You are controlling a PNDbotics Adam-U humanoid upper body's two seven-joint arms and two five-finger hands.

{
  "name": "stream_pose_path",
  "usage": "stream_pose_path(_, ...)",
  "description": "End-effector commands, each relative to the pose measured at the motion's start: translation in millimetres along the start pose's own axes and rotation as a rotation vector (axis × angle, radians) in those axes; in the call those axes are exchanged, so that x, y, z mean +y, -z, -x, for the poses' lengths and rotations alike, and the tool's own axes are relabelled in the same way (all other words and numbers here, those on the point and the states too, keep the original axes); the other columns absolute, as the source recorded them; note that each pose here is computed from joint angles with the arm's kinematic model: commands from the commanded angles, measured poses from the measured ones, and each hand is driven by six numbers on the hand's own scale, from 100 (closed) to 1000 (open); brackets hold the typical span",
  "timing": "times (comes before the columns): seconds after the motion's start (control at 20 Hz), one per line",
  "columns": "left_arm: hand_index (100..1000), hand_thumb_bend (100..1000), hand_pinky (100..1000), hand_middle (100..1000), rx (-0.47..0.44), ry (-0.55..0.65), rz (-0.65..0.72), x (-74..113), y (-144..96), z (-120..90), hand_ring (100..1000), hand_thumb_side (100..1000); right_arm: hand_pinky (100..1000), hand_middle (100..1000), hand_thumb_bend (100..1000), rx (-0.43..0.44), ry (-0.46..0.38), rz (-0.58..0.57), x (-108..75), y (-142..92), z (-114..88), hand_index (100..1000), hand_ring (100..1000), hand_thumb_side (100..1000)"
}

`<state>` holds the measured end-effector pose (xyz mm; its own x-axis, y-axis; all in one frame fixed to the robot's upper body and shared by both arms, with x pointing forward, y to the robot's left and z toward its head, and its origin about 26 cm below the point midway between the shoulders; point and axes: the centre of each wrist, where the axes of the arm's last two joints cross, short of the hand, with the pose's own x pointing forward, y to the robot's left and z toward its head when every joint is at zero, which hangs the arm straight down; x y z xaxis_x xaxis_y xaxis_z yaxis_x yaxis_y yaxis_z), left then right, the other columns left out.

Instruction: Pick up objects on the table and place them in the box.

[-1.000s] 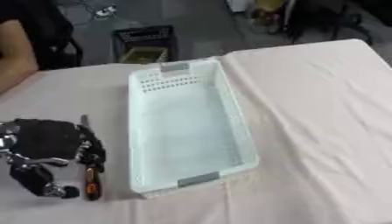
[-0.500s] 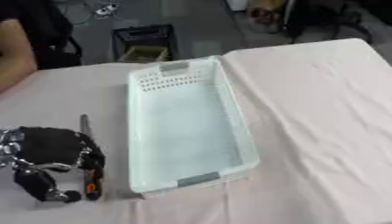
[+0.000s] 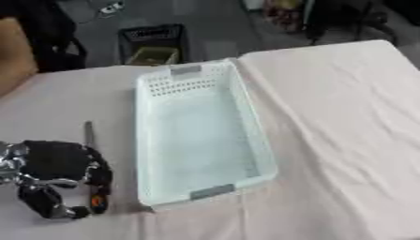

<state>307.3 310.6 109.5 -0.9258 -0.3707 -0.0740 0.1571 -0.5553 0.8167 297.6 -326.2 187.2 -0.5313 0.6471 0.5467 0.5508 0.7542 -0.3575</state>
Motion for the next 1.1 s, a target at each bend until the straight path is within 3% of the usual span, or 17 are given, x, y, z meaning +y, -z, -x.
stream_pose_path(0.05,784,359,725,691,-0.066,0.057,0.078,2.9,-2.5,1.9,744,403,305,468,100,-0.035,-0.013,-0.001,-5.9,7.7,-4.0,681,413,695)
stream_pose_path(0.8,779,322,721,694,-0.065,0.081,0.119,-6.9,-1.5,3.7,732,378,306,469,100,-0.047,-0.009,-0.002,-6.2,10.3,-6.0,682,413,694)
stream_pose_path(1.1,781,357,712,694,-0.044,0.138,0.144,-2.7,-7.3,6.0,730,371,306,469,100,-0.05,-0.011,-0.002,-6.6,10.9,-6.4,682,414,694)
